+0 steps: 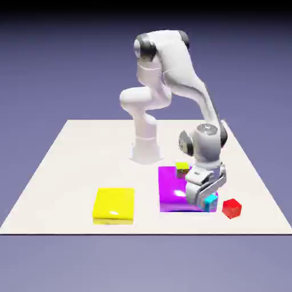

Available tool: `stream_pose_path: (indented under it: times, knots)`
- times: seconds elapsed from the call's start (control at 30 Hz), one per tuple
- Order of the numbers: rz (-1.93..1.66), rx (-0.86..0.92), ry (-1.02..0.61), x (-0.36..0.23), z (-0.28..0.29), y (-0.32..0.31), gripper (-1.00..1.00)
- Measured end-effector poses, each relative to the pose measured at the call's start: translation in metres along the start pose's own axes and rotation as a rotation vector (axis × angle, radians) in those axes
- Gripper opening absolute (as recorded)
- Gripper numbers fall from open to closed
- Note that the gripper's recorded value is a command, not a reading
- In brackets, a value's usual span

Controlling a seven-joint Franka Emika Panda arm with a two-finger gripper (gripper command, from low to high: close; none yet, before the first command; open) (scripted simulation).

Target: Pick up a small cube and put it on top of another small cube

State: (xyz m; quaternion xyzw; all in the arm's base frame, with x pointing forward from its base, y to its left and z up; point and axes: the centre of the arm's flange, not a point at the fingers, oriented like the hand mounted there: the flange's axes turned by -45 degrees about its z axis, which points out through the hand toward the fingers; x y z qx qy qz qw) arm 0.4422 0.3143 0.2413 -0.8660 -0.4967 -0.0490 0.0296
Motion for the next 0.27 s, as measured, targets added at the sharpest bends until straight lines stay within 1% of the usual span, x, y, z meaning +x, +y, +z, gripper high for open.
stream_pose_path:
  times: [0.03, 0.17, 0.2, 0.27]
  knots:
    - [-0.04, 0.003, -0.001, 0.007, 0.004, -0.016, -1.0]
    - [-0.04, 0.002, -0.001, 0.005, 0.062, -0.016, -1.0]
    - [-0.041, 0.002, -0.001, 0.005, 0.066, -0.016, 1.0]
    - [-0.041, 0.002, -0.001, 0.005, 0.066, -0.016, 1.0]
